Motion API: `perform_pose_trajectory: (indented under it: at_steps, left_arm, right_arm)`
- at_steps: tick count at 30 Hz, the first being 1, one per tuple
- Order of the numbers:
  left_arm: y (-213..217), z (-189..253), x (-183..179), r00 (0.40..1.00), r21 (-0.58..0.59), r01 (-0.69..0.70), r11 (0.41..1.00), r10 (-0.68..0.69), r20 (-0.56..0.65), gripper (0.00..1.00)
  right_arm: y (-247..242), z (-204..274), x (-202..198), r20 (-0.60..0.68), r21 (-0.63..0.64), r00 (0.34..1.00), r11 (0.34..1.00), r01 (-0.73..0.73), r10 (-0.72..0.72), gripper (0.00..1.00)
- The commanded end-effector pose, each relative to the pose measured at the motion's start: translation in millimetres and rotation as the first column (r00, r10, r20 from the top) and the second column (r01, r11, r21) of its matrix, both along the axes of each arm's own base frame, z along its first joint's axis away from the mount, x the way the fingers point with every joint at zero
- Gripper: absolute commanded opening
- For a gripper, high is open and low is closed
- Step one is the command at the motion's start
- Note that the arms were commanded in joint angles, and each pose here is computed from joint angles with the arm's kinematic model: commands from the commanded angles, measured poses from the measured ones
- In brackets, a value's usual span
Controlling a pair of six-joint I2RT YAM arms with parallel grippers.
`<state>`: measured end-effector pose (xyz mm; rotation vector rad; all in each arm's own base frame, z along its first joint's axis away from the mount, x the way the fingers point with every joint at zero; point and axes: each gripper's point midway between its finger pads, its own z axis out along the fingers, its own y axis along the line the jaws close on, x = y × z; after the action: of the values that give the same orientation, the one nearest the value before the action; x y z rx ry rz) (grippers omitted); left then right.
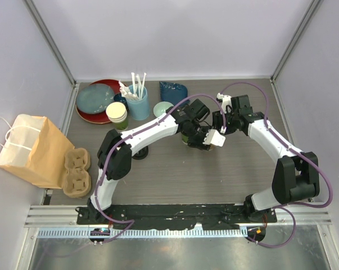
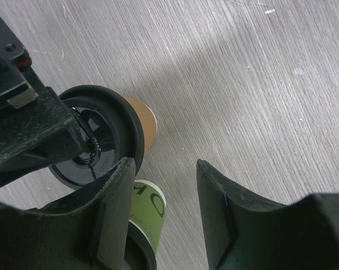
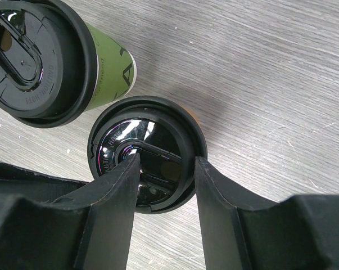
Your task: Pack the takeout coffee
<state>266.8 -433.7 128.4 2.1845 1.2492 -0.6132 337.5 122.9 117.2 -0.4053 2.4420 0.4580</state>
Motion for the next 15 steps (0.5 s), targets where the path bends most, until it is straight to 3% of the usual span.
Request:
perform_pose_trajectory:
  at_steps: [1, 15]
  left_arm:
    - [-7, 36, 4, 0.998, -0.065, 0.007, 0.998, -0.003, 0.059, 0.52]
    - [-9, -1, 17, 0.996, -0.015, 0.001, 1.0, 0.0, 0.093, 0.51]
  right_arm:
    - [3, 3, 4, 0.011, 0.008, 1.0, 1.0, -0.012, 0.012, 0.49]
    - [4, 1, 3, 0.004, 0.014, 1.0, 1.0, -0.02, 0.02, 0.49]
